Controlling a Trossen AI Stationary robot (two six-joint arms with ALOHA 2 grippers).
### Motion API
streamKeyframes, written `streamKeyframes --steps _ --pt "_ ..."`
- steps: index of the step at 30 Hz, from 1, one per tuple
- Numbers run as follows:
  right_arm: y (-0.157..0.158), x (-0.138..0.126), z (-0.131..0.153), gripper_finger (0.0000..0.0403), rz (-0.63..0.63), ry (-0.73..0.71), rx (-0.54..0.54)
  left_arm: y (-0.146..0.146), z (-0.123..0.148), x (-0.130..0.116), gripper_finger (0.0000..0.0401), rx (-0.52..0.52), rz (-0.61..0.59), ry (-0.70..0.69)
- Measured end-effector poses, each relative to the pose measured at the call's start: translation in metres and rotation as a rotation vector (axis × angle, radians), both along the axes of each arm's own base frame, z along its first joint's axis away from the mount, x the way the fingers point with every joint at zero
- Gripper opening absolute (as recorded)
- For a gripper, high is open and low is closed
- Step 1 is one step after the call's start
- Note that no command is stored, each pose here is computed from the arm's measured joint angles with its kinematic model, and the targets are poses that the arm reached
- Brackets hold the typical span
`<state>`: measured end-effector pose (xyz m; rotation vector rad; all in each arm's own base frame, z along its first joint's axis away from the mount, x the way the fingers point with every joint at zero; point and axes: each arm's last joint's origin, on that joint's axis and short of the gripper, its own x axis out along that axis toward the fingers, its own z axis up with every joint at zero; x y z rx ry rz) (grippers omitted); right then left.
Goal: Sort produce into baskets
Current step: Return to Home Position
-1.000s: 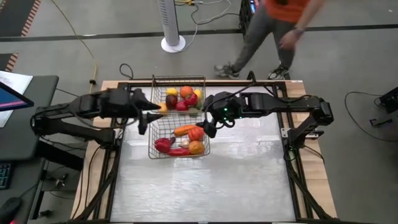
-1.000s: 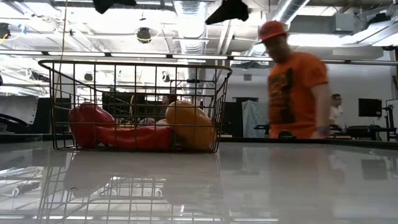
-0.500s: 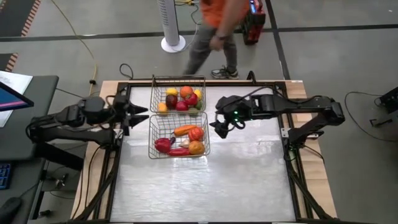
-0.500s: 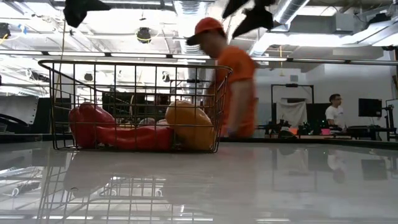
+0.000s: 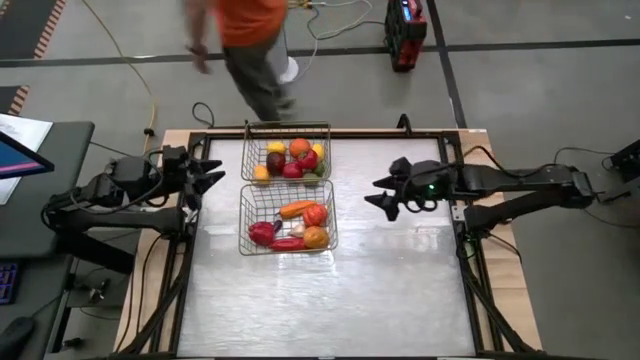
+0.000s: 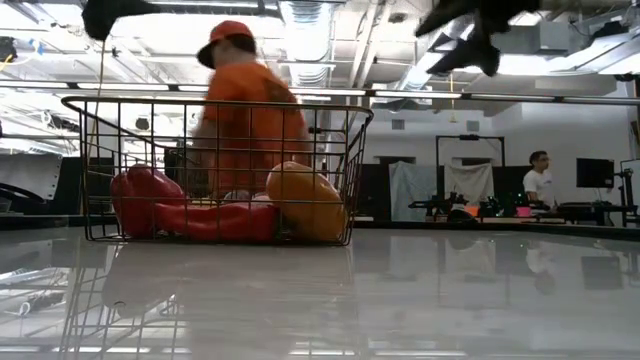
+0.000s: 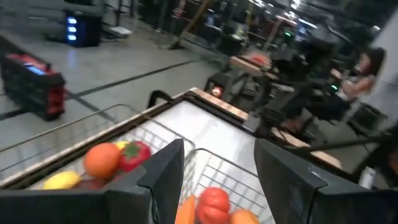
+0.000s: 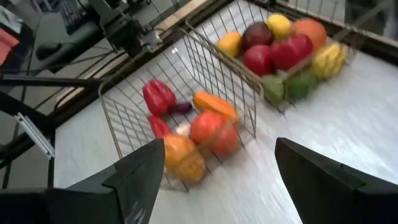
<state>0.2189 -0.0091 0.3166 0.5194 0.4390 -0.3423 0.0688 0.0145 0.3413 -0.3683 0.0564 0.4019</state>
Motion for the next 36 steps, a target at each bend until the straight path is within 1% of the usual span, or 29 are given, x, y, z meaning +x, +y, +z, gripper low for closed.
streamKeyframes --steps 4,8,13,15,18,20,22,24,27,30,36 --pt "0.0 -0.022 -0.018 0.033 -0.023 -0.006 0.031 0.002 -0.017 -0.001 0.0183 -0.057 0.071 -0.027" --pt "0.001 -0.041 -0.031 0.033 -0.035 -0.078 0.067 0.003 -0.034 0.0 0.0183 -0.115 0.123 -0.076" --pt "0.001 -0.063 -0.047 0.033 -0.049 -0.127 0.102 0.005 -0.04 -0.004 0.0183 -0.121 0.211 -0.126" --pt "0.001 -0.073 -0.052 0.033 -0.055 -0.163 0.118 0.006 -0.038 -0.008 0.0183 -0.129 0.25 -0.167" --pt "0.002 -0.086 -0.059 0.033 -0.06 -0.219 0.131 0.005 -0.033 -0.017 0.0183 -0.112 0.261 -0.24" --pt "0.001 -0.094 -0.066 0.033 -0.075 -0.248 0.131 0.005 -0.034 -0.022 0.0183 -0.099 0.278 -0.246" --pt "0.0 -0.102 -0.071 0.033 -0.093 -0.275 0.127 0.006 -0.038 -0.028 0.0183 -0.096 0.32 -0.236" --pt "-0.001 -0.107 -0.077 0.033 -0.116 -0.314 0.131 0.006 -0.044 -0.033 0.0183 -0.113 0.354 -0.255" --pt "-0.003 -0.116 -0.085 0.033 -0.139 -0.354 0.141 0.006 -0.054 -0.034 0.0183 -0.154 0.355 -0.293" --pt "-0.003 -0.122 -0.093 0.033 -0.149 -0.381 0.154 0.006 -0.067 -0.028 0.0183 -0.192 0.336 -0.315" --pt "-0.003 -0.13 -0.11 0.033 -0.162 -0.429 0.187 0.007 -0.086 -0.016 0.0183 -0.209 0.324 -0.304"
